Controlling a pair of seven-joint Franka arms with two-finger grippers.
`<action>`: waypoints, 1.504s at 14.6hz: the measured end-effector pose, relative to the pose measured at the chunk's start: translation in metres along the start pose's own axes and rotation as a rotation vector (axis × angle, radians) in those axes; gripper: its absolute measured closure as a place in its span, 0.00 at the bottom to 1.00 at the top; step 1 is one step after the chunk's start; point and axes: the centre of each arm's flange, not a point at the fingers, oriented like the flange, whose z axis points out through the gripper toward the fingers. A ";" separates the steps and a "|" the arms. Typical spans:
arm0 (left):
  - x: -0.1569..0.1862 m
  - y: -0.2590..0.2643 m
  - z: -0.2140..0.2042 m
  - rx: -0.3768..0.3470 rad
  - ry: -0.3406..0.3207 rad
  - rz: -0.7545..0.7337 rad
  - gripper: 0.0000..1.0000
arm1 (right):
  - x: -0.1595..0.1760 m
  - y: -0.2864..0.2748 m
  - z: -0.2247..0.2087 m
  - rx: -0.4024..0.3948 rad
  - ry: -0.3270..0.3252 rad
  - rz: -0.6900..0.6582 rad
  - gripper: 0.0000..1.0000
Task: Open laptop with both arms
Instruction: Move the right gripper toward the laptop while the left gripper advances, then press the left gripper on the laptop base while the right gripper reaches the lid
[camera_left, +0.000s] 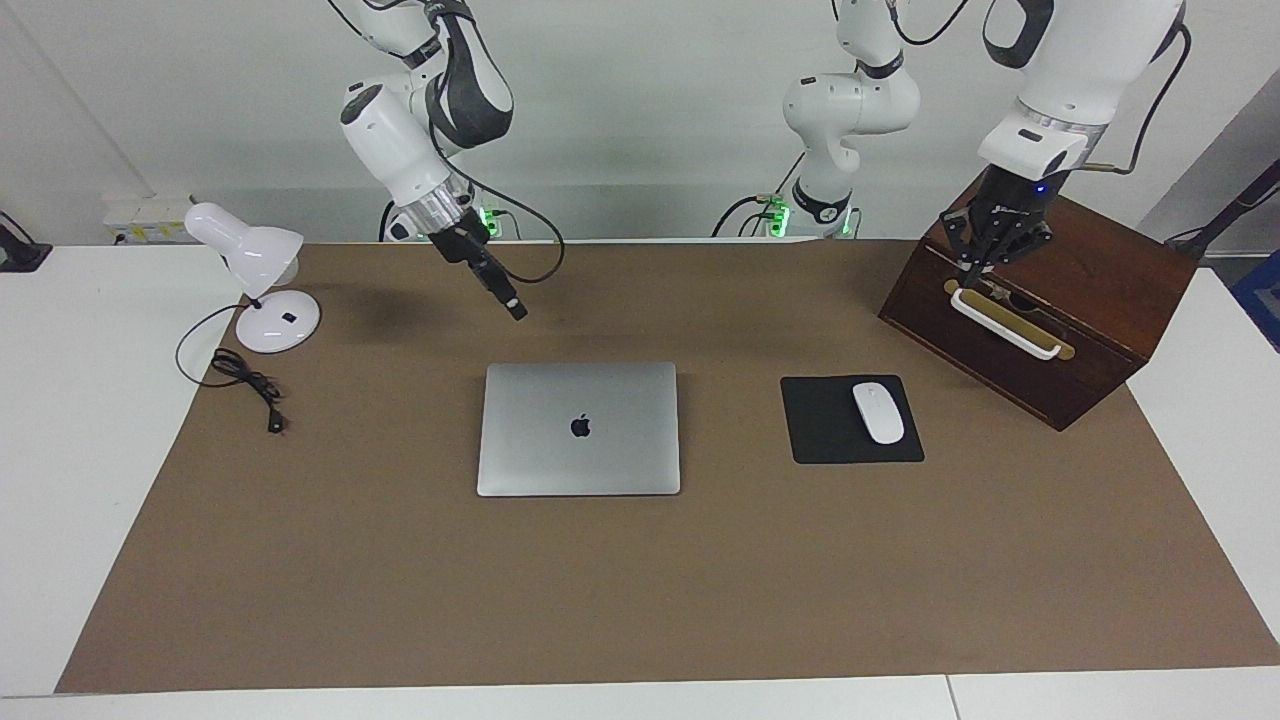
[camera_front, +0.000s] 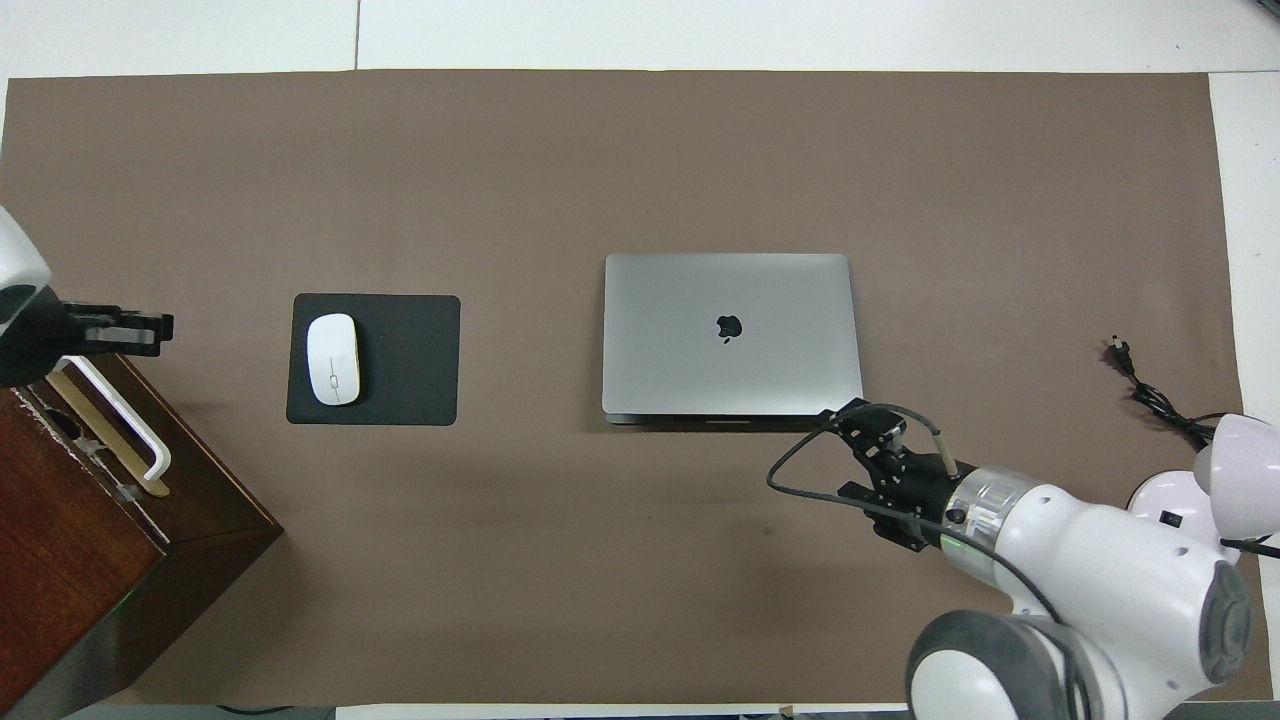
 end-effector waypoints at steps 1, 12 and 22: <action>-0.006 0.008 0.007 -0.001 0.025 0.013 0.99 | -0.010 0.005 0.009 0.008 0.003 0.011 0.00; -0.064 0.101 0.097 -0.025 0.234 0.193 0.99 | -0.029 0.029 0.065 -0.003 0.066 0.077 0.00; -0.108 0.156 0.180 -0.059 0.409 0.314 0.99 | -0.020 0.018 0.070 0.003 0.074 0.050 0.00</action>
